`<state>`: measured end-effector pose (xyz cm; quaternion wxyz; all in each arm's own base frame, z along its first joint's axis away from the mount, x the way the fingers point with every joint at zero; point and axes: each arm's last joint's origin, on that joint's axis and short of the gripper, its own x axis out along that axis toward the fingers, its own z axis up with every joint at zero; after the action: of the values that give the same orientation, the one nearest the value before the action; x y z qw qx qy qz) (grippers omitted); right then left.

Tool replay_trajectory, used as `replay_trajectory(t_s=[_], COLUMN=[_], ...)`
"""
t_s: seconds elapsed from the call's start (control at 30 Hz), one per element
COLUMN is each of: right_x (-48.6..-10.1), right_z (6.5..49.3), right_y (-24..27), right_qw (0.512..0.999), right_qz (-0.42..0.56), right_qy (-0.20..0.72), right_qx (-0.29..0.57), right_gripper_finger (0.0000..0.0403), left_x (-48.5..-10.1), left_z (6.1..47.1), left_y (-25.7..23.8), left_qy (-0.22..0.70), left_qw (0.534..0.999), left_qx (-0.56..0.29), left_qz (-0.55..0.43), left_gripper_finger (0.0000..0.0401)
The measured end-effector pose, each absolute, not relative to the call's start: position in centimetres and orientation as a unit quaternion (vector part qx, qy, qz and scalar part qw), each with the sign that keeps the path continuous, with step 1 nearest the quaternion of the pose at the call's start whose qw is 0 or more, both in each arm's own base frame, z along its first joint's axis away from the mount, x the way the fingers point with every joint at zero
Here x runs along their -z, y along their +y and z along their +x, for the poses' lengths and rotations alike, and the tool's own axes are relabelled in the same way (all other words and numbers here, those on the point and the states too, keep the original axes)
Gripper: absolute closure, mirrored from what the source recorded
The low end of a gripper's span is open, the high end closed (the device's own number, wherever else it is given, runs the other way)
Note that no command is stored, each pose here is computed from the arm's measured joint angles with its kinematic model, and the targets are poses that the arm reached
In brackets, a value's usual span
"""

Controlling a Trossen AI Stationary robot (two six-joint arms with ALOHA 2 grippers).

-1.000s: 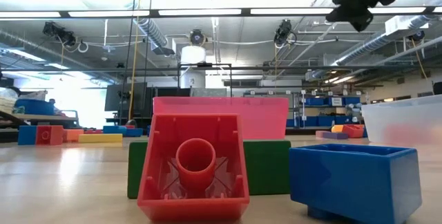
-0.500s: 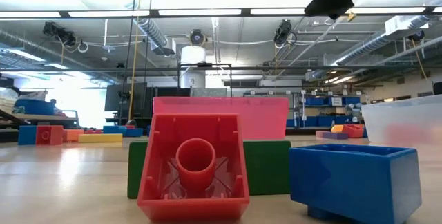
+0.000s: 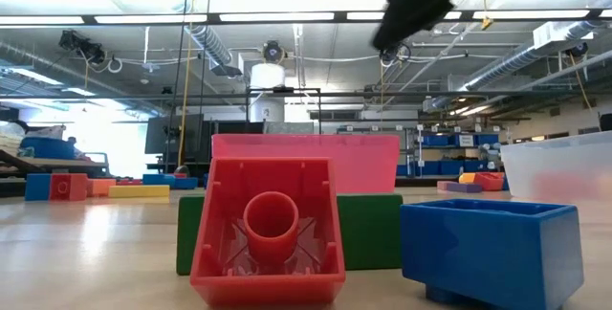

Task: Sort blocks by size
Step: Put the blue block into the red bin

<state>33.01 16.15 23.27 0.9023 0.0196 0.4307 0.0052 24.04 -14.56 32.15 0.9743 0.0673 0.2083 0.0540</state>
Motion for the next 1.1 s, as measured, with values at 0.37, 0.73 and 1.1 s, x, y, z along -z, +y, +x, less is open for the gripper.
replay_trajectory(t_s=[0.37,0.73,1.1], right_x=[-17.7,-15.1,-14.7], right_z=[38.7,39.6,37.9], right_y=[19.1,21.2,22.0], right_qw=[0.882,0.86,0.831], right_qz=[0.001,0.024,-0.003], right_qy=[0.471,0.508,0.555], right_qx=[0.008,-0.036,-0.035], right_gripper_finger=[0.0179,0.0176,0.0178], left_x=[-27.6,-26.9,-26.9], left_z=[20.3,18.2,18.2], left_y=[-18.2,-19.7,-19.8], left_qy=[0.229,0.209,0.206], left_qw=[0.971,0.975,0.976], left_qx=[-0.026,-0.035,-0.036], left_qz=[0.055,0.061,0.06], left_gripper_finger=[0.0153,0.0153,0.0153])
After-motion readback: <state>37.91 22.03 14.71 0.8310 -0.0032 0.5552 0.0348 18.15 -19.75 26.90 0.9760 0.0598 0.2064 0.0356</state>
